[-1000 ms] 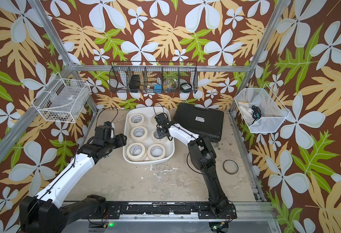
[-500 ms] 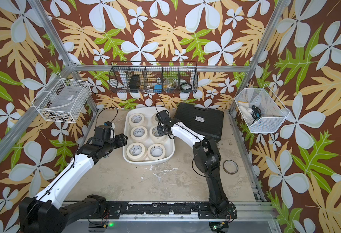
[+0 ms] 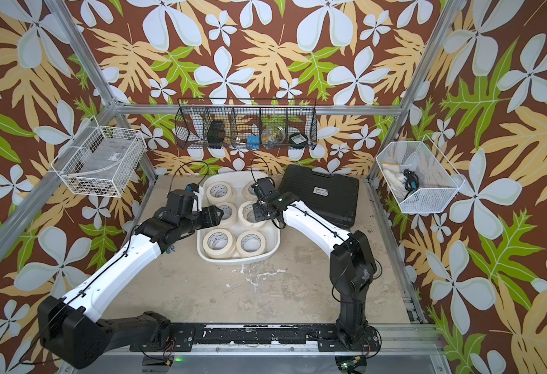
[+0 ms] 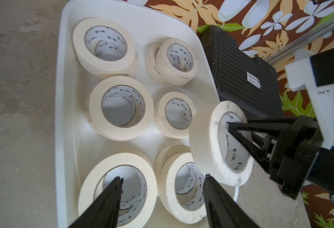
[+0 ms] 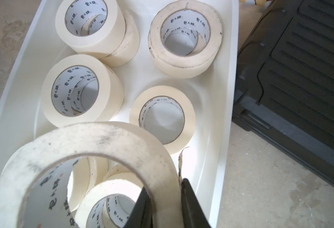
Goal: Take out the art tape in the storage box
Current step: Pick up the art tape from the storage box.
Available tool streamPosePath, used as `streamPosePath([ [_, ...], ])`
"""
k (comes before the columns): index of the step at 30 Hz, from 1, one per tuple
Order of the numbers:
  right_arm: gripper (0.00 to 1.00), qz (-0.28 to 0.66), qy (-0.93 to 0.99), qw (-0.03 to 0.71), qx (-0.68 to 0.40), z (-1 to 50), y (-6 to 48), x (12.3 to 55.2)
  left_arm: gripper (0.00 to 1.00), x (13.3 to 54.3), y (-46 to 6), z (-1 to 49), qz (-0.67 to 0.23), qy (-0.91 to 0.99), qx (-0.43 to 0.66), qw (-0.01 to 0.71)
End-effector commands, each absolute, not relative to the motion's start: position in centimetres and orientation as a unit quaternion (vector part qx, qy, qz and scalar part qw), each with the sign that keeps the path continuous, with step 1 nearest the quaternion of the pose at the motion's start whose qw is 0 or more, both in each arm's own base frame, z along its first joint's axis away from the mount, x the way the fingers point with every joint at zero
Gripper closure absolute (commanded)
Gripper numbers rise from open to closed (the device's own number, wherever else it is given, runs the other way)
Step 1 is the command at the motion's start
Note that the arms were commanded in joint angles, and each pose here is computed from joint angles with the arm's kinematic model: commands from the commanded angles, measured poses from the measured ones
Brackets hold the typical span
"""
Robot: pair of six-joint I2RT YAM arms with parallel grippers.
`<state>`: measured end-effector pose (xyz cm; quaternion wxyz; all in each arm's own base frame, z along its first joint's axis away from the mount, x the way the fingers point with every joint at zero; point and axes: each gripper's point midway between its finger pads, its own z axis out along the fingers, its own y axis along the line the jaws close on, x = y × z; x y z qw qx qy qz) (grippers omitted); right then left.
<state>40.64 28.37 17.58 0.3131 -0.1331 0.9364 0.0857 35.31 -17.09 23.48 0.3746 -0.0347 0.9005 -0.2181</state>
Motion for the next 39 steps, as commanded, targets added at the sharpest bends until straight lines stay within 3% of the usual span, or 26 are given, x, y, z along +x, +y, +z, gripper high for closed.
streamPosePath([
  [1, 0.94, 0.089, 0.937, 0.319, -0.115, 18.2, 28.5, 40.0, 0.31, 35.6, -18.5, 22.9, -0.194, 0.909, -0.027, 0.367],
  [14, 0.93, 0.084, 0.937, 0.318, -0.117, 18.0, 29.5, 39.1, 0.41, 37.2, -21.4, 18.7, -0.132, 0.936, -0.002, 0.326],
  [19, 0.91, 0.086, 0.936, 0.320, -0.118, 18.4, 29.9, 39.1, 0.64, 37.3, -20.9, 17.9, -0.100, 0.942, -0.002, 0.320],
  [23, 0.83, 0.093, 0.934, 0.324, -0.119, 18.7, 30.2, 39.0, 0.81, 37.3, -20.9, 17.5, -0.097, 0.943, -0.004, 0.318],
  [26, 0.81, 0.103, 0.931, 0.329, -0.122, 19.1, 30.5, 38.9, 0.88, 37.3, -21.0, 17.4, -0.097, 0.944, -0.004, 0.316],
  [28, 0.75, 0.110, 0.929, 0.331, -0.122, 19.2, 30.6, 38.7, 0.91, 37.3, -21.0, 17.5, -0.098, 0.943, -0.005, 0.319],
  [34, 0.40, 0.121, 0.925, 0.339, -0.123, 20.7, 30.6, 38.5, 0.92, 37.6, -20.7, 18.4, -0.092, 0.939, -0.005, 0.330],
  [39, 0.29, 0.145, 0.902, 0.387, -0.129, 26.7, 30.3, 38.1, 0.92, 38.4, -17.9, 19.1, -0.078, 0.938, -0.035, 0.335],
])
